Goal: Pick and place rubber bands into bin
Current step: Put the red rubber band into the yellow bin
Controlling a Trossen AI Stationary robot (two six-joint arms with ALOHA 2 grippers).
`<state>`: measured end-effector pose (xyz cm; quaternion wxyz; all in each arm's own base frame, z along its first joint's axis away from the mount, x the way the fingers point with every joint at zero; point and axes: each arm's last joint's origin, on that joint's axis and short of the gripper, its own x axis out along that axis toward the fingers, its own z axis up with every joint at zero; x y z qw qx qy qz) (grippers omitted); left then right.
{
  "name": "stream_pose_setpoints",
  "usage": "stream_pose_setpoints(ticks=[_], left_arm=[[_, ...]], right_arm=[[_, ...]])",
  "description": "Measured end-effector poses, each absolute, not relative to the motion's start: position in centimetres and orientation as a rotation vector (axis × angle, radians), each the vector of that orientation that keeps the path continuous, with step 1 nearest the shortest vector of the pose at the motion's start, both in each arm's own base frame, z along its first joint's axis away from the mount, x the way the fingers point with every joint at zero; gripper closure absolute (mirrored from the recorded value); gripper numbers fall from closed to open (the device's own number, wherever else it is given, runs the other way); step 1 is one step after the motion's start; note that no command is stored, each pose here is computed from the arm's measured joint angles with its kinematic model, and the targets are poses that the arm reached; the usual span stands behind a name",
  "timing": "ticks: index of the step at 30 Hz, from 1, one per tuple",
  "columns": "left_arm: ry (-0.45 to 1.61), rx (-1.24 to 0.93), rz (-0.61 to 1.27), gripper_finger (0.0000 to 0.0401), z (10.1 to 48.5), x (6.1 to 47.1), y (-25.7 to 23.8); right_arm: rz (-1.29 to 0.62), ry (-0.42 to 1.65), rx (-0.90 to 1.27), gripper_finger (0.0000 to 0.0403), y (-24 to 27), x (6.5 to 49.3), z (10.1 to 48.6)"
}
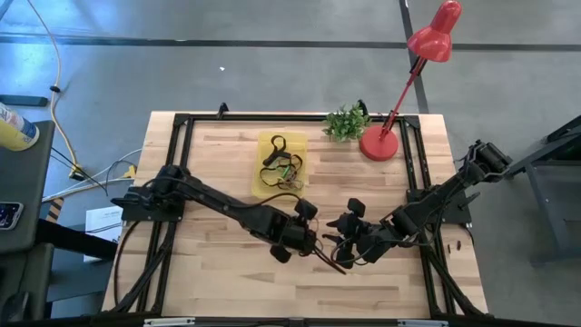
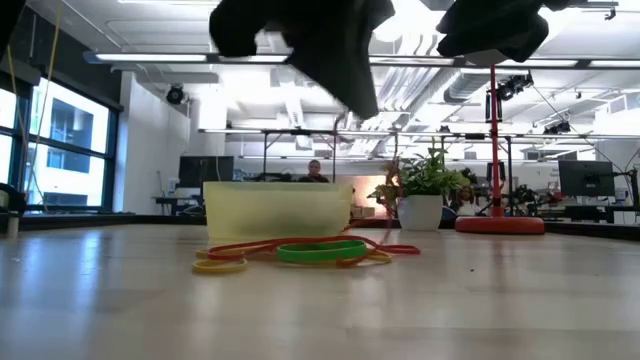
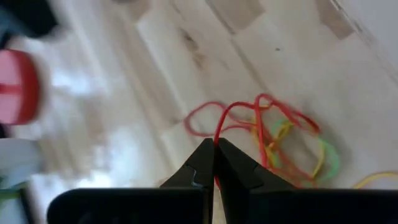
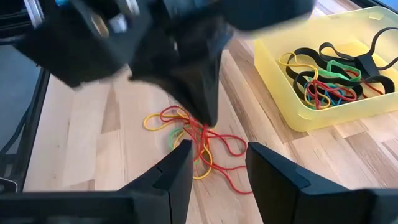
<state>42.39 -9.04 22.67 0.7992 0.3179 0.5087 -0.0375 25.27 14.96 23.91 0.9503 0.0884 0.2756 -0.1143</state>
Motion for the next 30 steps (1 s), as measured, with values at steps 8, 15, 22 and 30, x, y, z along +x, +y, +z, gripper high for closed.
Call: stream_pose_setpoints(ticks=[8, 15, 22, 30], left_arm=[[1.206, 0.843, 0.006, 0.0400, 26.4, 41.7, -7.9], [1.343, 0.863, 0.092, 0.0401, 27.5, 40.8, -3.9], [1.368, 0.803, 0.120, 0.0401, 29.0, 40.2, 0.7], [1.384, 0.742, 0.191, 0.0401, 30.4, 39.1, 6.3]], right_arm=[[-0.232, 0.561, 0.179, 0.0263, 15.0, 25.3, 23.9], [-0.233, 0.566, 0.174, 0.0263, 15.0, 25.2, 23.9], [-0.232, 0.570, 0.173, 0.0263, 15.0, 25.2, 23.8], [-0.237, 0.571, 0.167, 0.0263, 14.9, 25.2, 23.8]])
